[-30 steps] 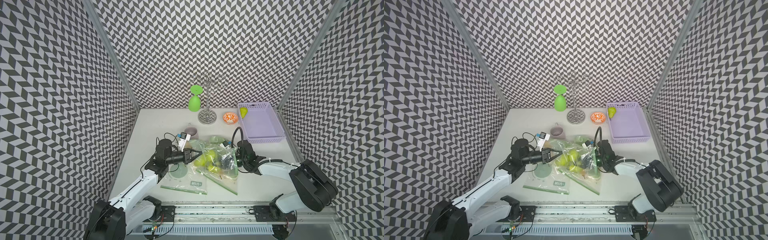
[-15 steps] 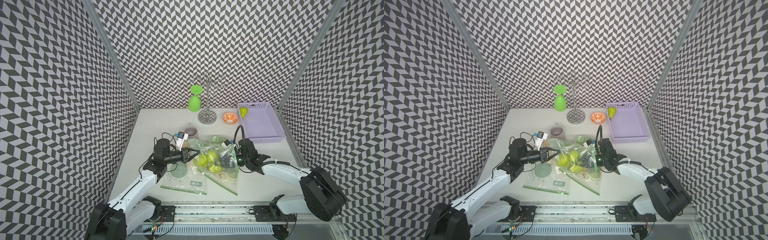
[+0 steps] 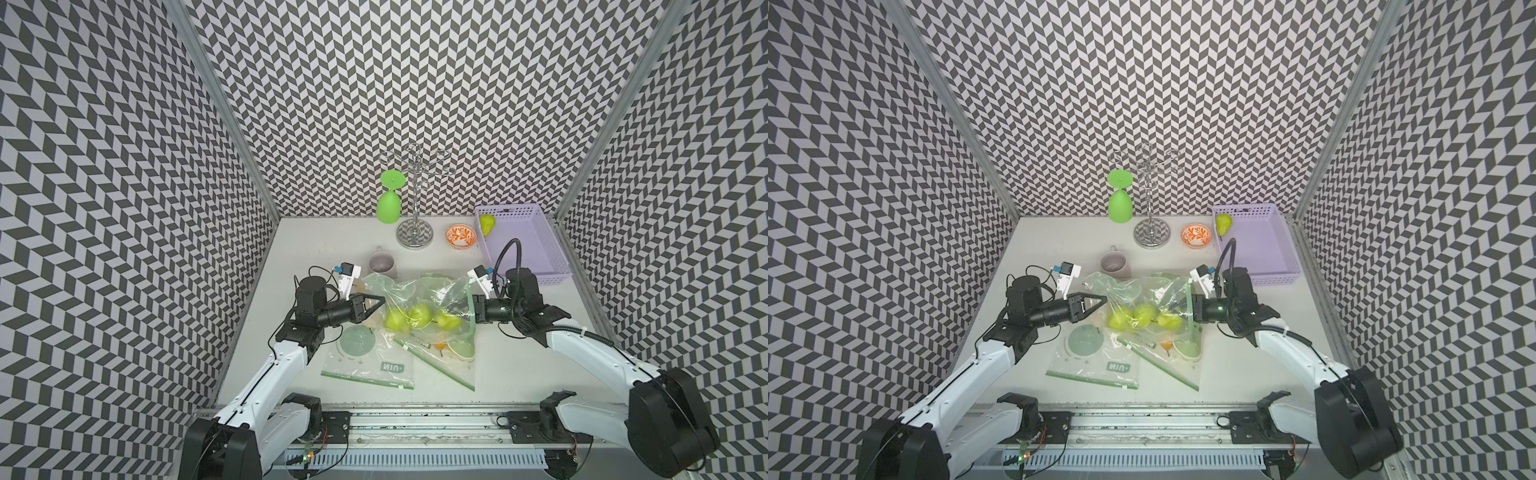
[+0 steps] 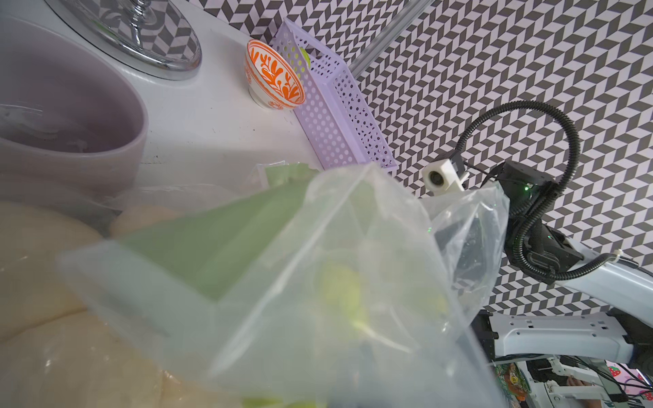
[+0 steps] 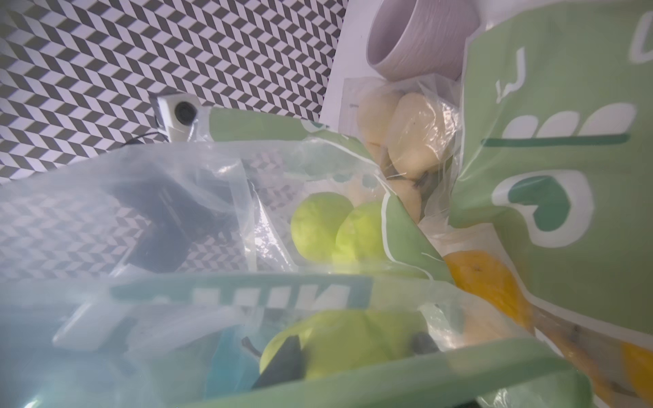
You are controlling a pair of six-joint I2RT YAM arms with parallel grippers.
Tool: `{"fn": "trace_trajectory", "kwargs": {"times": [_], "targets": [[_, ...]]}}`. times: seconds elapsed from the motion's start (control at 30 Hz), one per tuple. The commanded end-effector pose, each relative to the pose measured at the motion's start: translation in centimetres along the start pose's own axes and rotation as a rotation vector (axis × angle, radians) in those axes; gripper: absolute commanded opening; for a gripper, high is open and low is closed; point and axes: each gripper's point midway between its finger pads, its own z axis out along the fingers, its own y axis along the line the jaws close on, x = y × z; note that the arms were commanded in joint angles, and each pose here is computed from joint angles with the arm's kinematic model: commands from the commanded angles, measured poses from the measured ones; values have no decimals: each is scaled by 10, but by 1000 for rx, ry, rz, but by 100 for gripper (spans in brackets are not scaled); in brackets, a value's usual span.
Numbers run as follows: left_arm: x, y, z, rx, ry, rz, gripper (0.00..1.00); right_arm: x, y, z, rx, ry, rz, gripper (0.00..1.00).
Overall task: Open the zip-top bag and take out the pear
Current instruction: Pick up the pear from the zipper food storage bag, then place the pear in the basket.
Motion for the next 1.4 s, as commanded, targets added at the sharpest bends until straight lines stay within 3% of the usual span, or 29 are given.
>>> {"fn": "trace_trajectory", "kwargs": {"times": [0.0, 0.3, 0.83, 0.9, 1.03, 1.13, 1.27, 1.37], "targets": [[-7, -11, -4, 24, -8, 43, 0, -23, 13, -19, -15, -81, -10, 44], [-9, -10, -5, 26, -10, 40, 0, -74, 11, -61, 47, -277, 42, 43], [-20, -9, -11, 36, -22, 38, 0, -175, -110, -173, 460, -725, 224, 43], [-22, -11, -12, 43, -23, 42, 0, -189, -134, -170, 493, -726, 261, 46], [-23, -15, -11, 63, -24, 39, 0, -217, -176, -156, 547, -661, 302, 71], [-22, -14, -11, 68, -19, 34, 0, -231, -184, -152, 537, -664, 282, 84], [-20, -14, -11, 66, -21, 35, 0, -226, -150, -138, 436, -591, 214, 84], [-18, -12, -11, 64, -19, 30, 0, -190, -112, -126, 347, -525, 166, 74]]}}
